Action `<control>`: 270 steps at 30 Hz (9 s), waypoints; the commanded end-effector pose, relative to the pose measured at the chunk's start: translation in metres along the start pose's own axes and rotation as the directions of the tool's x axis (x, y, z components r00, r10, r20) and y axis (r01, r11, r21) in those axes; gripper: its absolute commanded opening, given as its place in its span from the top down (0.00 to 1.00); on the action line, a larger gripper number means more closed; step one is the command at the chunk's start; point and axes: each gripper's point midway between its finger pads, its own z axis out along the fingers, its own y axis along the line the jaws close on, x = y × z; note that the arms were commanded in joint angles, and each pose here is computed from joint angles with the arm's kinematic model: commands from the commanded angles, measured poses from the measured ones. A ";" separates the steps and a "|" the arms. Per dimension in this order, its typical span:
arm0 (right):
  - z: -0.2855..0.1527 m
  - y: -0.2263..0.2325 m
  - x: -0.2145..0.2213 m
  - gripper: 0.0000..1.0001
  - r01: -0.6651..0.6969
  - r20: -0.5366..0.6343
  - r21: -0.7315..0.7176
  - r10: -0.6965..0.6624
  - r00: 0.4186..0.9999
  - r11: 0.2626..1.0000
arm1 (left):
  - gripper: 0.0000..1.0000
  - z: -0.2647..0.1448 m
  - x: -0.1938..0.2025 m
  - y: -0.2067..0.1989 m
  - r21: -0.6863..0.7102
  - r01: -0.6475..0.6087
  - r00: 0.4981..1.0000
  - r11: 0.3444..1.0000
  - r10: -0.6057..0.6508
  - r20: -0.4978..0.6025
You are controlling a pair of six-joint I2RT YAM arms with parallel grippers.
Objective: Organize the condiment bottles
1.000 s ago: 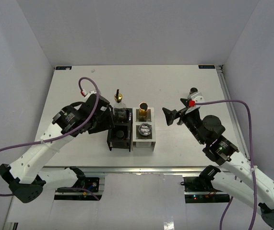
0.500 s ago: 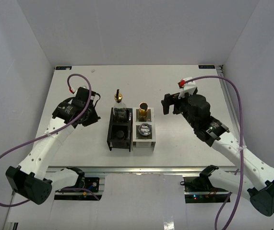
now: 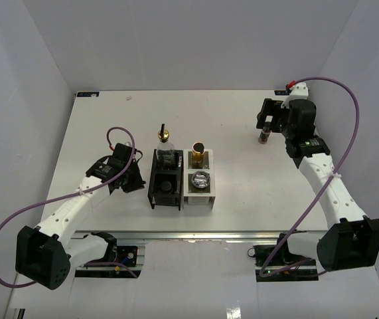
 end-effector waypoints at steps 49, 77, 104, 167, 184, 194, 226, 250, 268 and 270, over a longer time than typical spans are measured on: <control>0.112 -0.055 0.064 0.02 0.014 -0.205 0.105 0.008 0.979 0.994 | 1.00 0.042 0.004 -0.046 0.218 -0.001 0.999 0.976 0.009 -0.035; 0.131 -0.069 0.094 0.25 0.068 -0.310 0.146 -0.020 0.950 0.987 | 0.02 0.048 -0.019 -0.022 0.024 -0.029 1.000 0.999 0.028 0.012; 0.123 -0.063 0.092 0.24 0.079 -0.344 0.111 -0.036 0.938 0.991 | 1.00 0.066 -0.065 -0.048 0.088 -0.021 0.999 0.996 0.018 0.031; 0.136 -0.072 0.109 0.34 0.111 -0.404 0.132 -0.049 0.913 0.985 | 0.02 -0.025 -0.113 -0.018 0.141 -0.028 0.978 0.990 -0.002 0.208; 0.087 -0.046 0.004 0.92 0.126 -0.282 0.093 -0.095 0.955 0.988 | 0.02 -0.033 -0.097 -0.003 0.124 -0.075 0.965 0.990 0.040 0.260; -0.042 0.063 -0.063 0.92 0.121 -0.043 -0.267 -0.137 0.990 0.956 | 0.02 -0.050 -0.092 0.004 0.097 -0.092 0.961 0.991 0.063 0.269; -0.197 0.264 0.042 0.92 0.074 0.015 -0.893 -0.134 0.991 0.444 | 0.02 -0.073 -0.096 0.007 0.090 0.011 0.954 0.996 -0.037 0.298; -0.148 0.316 0.091 0.92 0.067 -0.029 -0.880 -0.193 0.981 0.471 | 0.02 -0.073 -0.095 0.017 0.035 -0.010 0.952 0.999 -0.002 0.306; -0.132 0.309 0.113 0.92 0.119 -0.039 -0.829 -0.268 0.963 0.546 | 0.02 -0.070 -0.095 0.019 0.026 -0.009 0.953 1.000 0.001 0.304; -0.132 0.310 0.112 0.92 0.127 -0.031 -0.824 -0.269 0.963 0.552 | 0.02 -0.070 -0.095 0.020 0.024 -0.009 0.952 1.000 0.001 0.305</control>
